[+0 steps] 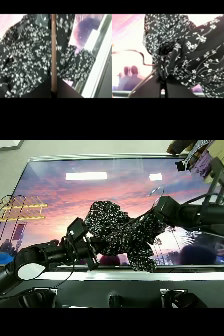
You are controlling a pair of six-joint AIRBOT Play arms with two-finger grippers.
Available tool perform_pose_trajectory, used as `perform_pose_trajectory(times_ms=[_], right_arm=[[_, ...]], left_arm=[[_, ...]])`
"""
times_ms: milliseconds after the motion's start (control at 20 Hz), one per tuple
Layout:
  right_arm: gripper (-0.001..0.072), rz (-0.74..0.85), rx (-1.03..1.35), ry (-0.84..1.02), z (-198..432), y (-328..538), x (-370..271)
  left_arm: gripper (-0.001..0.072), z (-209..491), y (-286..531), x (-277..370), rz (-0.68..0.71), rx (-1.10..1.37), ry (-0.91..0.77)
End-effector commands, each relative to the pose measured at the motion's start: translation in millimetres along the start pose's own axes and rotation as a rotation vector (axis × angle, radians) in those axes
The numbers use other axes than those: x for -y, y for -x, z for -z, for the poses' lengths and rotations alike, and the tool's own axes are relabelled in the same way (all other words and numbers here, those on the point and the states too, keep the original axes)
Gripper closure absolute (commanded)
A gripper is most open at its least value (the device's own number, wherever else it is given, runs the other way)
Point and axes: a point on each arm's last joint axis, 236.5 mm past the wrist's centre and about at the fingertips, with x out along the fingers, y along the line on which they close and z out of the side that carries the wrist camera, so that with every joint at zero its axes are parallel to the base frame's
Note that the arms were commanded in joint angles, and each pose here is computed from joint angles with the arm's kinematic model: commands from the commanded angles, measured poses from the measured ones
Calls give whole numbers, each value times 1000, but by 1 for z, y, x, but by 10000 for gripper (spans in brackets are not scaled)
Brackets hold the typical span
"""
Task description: Fold the clothes and pants, and hang the long-sleeved shirts on hangers.
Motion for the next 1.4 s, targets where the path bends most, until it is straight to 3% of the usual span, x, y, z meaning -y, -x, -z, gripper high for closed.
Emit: perform_pose_trajectory(times_ms=[0,100,150,200,250,500,750,850,900,1000,1100,1250,1350], right_arm=[[684,-24,-18,35,4,-1,-6],[652,-24,-17,46,3,-1,-6],[524,-20,-19,46,4,-1,-5],[327,-14,-27,47,6,-1,-3],[184,-5,-38,48,9,0,-1],[177,66,79,88,-7,29,21],[178,330,419,-288,-63,93,112],[177,316,384,-330,-71,81,121],[179,237,318,-230,-76,64,106],[182,92,155,166,-72,36,75],[183,93,-1,445,-57,18,80],[188,50,-170,1020,-37,4,93],[187,40,-145,1232,-47,-2,91]], left_arm=[[691,-12,-4,-4,-12,54,22],[690,-14,-4,-4,-14,60,25],[691,-14,-4,-4,-14,61,25],[690,-14,-4,-4,-14,61,25],[690,-14,-4,-4,-14,61,25],[691,-15,-4,-5,-16,64,25],[691,-15,-4,-5,-16,64,25],[691,-15,-4,-5,-16,64,25],[690,-14,-4,-5,-15,64,25],[691,-14,-4,-5,-15,64,26],[691,-14,-4,-5,-15,64,29],[690,-14,-4,-5,-15,63,29],[690,-14,-4,-5,-15,63,29]])
